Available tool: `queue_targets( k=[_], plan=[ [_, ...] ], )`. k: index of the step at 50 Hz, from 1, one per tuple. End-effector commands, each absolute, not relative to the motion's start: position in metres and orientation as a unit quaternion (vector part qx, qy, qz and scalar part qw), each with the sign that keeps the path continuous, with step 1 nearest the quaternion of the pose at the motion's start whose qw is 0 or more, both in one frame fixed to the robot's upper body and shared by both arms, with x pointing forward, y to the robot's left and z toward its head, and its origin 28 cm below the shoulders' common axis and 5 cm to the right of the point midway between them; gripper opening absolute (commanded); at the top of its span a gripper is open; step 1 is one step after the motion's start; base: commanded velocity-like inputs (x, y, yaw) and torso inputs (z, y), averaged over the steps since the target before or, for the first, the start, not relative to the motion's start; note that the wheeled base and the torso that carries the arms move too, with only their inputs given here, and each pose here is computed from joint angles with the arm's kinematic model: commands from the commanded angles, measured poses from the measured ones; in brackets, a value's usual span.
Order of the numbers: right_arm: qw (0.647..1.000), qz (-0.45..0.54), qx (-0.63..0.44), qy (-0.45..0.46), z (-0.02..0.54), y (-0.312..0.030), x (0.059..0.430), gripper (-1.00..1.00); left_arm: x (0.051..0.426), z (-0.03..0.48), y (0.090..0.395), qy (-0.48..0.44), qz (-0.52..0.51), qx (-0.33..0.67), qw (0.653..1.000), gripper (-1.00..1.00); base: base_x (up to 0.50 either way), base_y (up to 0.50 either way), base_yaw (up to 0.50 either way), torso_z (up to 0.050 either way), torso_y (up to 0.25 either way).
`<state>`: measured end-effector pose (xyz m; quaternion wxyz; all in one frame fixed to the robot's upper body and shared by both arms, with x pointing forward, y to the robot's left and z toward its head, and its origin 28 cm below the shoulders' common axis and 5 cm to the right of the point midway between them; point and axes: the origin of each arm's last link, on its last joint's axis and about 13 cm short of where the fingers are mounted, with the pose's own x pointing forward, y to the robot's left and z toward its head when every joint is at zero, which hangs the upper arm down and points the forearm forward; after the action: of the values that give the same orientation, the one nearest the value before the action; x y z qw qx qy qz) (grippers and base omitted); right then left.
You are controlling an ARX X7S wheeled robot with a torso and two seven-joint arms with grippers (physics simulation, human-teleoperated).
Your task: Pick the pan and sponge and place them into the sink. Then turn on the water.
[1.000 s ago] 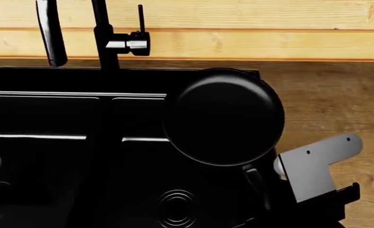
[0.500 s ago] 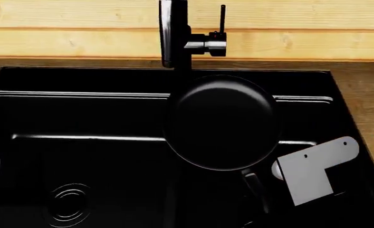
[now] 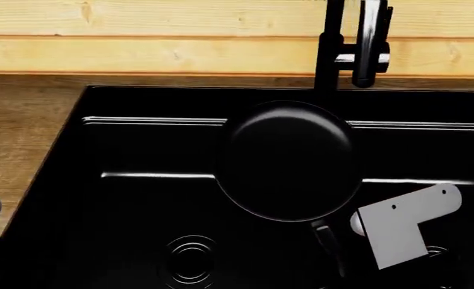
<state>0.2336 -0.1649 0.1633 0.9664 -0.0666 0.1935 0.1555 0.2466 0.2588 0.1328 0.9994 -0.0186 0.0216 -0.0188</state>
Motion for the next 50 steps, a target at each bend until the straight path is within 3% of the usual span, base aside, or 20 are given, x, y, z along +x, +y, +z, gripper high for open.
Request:
queue_targets(
  k=[1,23,38,50],
  plan=[
    [0.976,0.133,-0.071,0.16,0.172,-0.169,0.236,-1.0,0.247,0.132,0.258,0.022,-0.019,-0.019,0.999,1.0,0.0,0.5,0.0,0.0,0.0],
    [0.977,0.129,-0.07,0.153,0.169,-0.169,0.239,-1.0,0.246,0.132,0.258,0.023,-0.022,-0.02,0.999,1.0,0.13,0.39,0.0,0.0,0.002],
    [0.973,0.141,-0.069,0.167,0.164,-0.167,0.24,-1.0,0.247,0.13,0.255,0.024,-0.023,-0.02,0.999,1.0,0.05,0.0,0.0,0.001,0.002],
    [0.958,0.179,-0.084,0.207,0.145,-0.164,0.261,-1.0,0.247,0.131,0.255,0.022,-0.02,-0.021,0.999,1.0,0.0,0.0,0.0,0.0,0.001]
  ],
)
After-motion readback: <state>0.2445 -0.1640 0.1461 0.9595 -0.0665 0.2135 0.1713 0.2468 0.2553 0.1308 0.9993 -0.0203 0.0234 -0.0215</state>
